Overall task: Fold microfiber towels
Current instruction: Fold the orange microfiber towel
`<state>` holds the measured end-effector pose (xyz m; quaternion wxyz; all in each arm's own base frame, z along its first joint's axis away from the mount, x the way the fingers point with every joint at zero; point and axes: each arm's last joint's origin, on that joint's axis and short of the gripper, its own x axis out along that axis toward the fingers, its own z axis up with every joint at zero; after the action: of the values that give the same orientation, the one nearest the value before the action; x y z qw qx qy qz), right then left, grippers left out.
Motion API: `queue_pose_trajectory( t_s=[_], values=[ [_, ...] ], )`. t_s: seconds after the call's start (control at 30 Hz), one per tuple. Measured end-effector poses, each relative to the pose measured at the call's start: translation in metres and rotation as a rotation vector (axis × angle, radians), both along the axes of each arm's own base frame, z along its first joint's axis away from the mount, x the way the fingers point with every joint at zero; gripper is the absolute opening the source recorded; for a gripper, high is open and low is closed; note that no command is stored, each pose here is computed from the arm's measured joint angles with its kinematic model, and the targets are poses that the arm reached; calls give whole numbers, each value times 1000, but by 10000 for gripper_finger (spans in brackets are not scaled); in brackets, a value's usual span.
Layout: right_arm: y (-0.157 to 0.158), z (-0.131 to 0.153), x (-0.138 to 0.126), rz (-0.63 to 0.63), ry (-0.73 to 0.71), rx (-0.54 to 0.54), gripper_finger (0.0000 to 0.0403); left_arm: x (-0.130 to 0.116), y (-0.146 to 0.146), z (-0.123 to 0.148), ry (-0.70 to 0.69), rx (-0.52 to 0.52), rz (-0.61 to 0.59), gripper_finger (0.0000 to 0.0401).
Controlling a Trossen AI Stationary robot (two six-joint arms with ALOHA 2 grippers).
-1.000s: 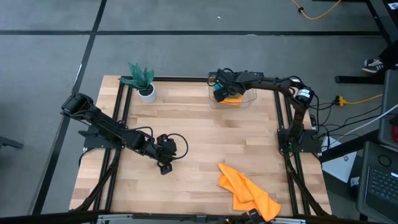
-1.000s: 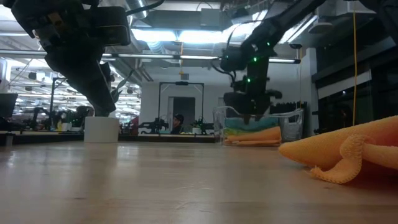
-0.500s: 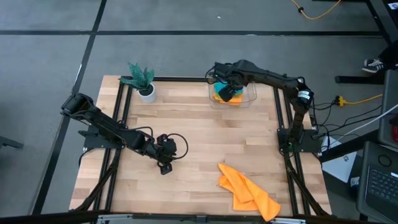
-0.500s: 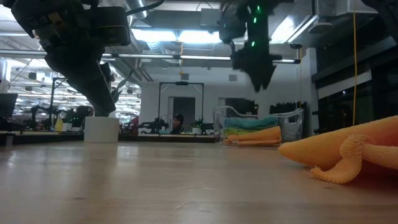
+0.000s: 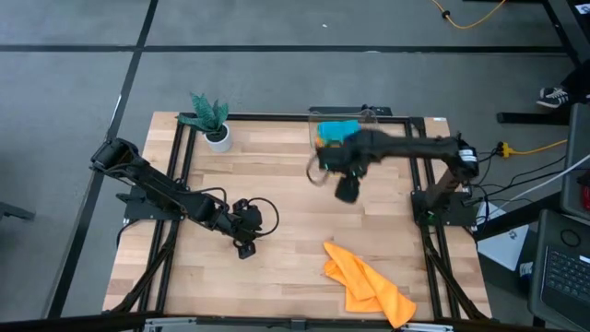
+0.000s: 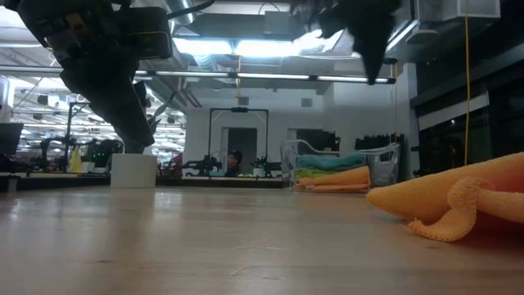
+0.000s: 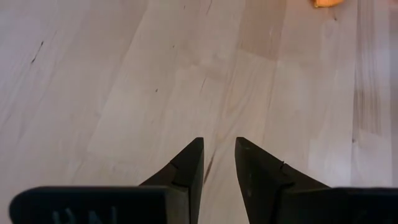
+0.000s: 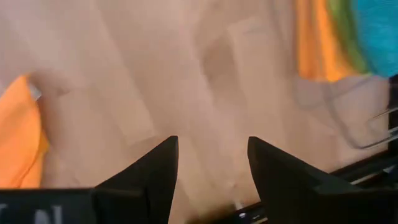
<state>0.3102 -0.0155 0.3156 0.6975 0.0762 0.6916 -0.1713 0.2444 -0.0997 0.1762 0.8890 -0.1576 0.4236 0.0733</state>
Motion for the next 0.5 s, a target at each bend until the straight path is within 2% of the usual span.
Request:
queue_pose_trajectory(
  t_s=[0.2, 0.3, 0.4, 0.5],
  values=[
    [73, -30, -19, 12, -38, 1, 196, 0, 0, 0, -1, -1, 1, 85],
    [105, -50, -26, 84, -64, 1, 196, 0, 0, 0, -2, -1, 0, 85],
    [131, -72, -29, 164, -146, -10, 196, 0, 0, 0, -4, 5, 4, 85],
    [151, -91, -33, 201, -222, 23, 196, 0, 1, 0, -14, 28, 23, 85]
  ],
)
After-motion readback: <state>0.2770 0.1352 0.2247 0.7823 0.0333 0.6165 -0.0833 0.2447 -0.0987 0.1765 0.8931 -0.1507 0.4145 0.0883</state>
